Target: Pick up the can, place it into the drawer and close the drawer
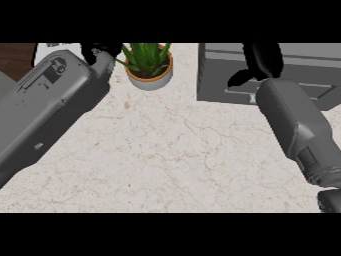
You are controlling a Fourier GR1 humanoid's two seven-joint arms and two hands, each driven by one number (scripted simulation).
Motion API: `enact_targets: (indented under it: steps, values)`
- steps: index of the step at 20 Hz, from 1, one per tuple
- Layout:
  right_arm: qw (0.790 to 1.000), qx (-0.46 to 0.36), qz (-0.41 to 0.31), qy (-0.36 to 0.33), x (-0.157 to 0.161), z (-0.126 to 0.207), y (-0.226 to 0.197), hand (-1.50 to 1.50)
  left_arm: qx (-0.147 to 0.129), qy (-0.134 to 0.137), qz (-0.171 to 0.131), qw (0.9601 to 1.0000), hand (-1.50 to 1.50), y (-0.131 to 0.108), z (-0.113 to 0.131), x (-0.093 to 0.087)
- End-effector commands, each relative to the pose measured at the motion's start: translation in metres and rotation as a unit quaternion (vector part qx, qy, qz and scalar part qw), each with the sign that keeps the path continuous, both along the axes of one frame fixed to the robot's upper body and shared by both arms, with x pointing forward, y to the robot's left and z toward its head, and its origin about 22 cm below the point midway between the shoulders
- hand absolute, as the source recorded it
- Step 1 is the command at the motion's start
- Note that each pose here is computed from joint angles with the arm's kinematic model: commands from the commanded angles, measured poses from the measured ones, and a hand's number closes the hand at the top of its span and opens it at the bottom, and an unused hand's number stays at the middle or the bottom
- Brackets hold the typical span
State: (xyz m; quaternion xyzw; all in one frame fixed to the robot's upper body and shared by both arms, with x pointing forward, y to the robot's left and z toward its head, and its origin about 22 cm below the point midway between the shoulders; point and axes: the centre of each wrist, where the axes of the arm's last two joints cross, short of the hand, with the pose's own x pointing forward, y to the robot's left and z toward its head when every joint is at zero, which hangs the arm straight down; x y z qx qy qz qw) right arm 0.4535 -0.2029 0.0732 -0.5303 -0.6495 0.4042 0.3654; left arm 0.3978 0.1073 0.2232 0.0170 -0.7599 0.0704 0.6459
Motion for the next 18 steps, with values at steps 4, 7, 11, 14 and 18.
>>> enact_targets:
  steps: [4,7,11,14,18]
  values:
    - [0.999,0.0,-0.031,-0.029,0.015,0.042,-0.014,-1.5,0.0,0.001,-0.008,1.0,-1.5,0.008,-0.008,-0.007]
    - [0.999,0.005,-0.03,-0.018,0.016,0.041,-0.001,-1.5,-0.002,0.005,-0.023,0.9997,-1.5,0.007,0.012,-0.01]
    - [0.998,0.055,0.033,0.016,0.02,0.054,-0.004,-1.5,0.008,0.0,-0.011,0.9999,-1.5,0.022,0.017,-0.007]
    - [0.981,0.182,0.064,0.035,0.019,0.047,0.016,-1.5,0.006,0.002,-0.01,0.9999,-1.5,0.014,0.006,-0.011]
    - [0.949,0.299,0.083,0.056,0.023,0.061,0.026,-1.5,0.006,0.0,-0.006,1.0,-1.5,0.024,0.012,-0.01]
